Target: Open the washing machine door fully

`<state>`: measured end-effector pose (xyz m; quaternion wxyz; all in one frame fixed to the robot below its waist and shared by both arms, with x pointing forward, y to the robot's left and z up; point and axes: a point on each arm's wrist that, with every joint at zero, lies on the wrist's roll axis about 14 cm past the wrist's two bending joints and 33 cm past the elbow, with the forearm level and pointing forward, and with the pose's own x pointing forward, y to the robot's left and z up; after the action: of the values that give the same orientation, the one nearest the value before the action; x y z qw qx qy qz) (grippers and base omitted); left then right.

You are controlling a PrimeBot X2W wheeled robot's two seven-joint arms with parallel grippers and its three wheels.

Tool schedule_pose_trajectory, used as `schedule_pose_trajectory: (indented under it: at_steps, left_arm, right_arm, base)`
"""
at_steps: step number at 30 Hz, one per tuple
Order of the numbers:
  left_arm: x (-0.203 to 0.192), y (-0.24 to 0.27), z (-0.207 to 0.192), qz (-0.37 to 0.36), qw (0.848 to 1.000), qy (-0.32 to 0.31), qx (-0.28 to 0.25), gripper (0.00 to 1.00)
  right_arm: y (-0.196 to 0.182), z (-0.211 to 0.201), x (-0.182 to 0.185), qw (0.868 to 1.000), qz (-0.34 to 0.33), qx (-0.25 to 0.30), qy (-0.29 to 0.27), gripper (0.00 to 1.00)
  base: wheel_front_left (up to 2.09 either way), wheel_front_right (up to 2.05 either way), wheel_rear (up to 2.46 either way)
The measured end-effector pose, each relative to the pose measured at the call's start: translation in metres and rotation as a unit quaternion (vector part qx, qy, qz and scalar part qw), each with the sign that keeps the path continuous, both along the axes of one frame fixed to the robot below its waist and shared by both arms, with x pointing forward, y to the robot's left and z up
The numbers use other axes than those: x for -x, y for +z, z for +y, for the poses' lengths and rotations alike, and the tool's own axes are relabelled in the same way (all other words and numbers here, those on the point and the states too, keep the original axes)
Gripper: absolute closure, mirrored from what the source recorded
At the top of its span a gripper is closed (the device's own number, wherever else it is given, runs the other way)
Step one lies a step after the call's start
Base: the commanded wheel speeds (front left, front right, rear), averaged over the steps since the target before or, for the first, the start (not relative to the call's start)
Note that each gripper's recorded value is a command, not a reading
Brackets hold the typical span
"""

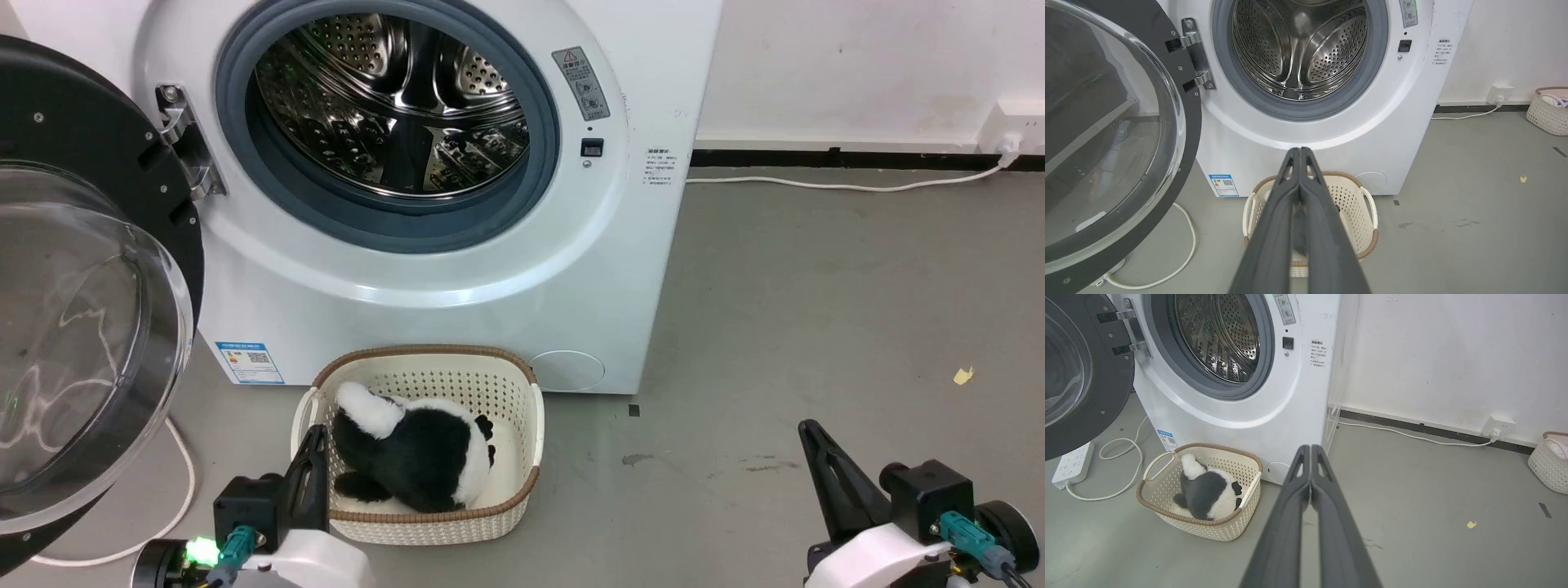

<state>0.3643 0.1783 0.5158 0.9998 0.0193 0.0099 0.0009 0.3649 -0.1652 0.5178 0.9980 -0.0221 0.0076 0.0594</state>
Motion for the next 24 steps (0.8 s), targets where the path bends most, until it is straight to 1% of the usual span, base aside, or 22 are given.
schedule_pose_trajectory:
  at_steps: [24]
  left_arm:
    - [-0.0049, 0.0058, 0.0007, 0.0, 1.0, 0.002, -0.001, 1.0]
  right_arm:
    - [0.0046, 0.0041, -0.0041, 1.0, 0.001, 0.001, 0.005, 1.0]
  base:
    - [0.0, 0.0, 0.0]
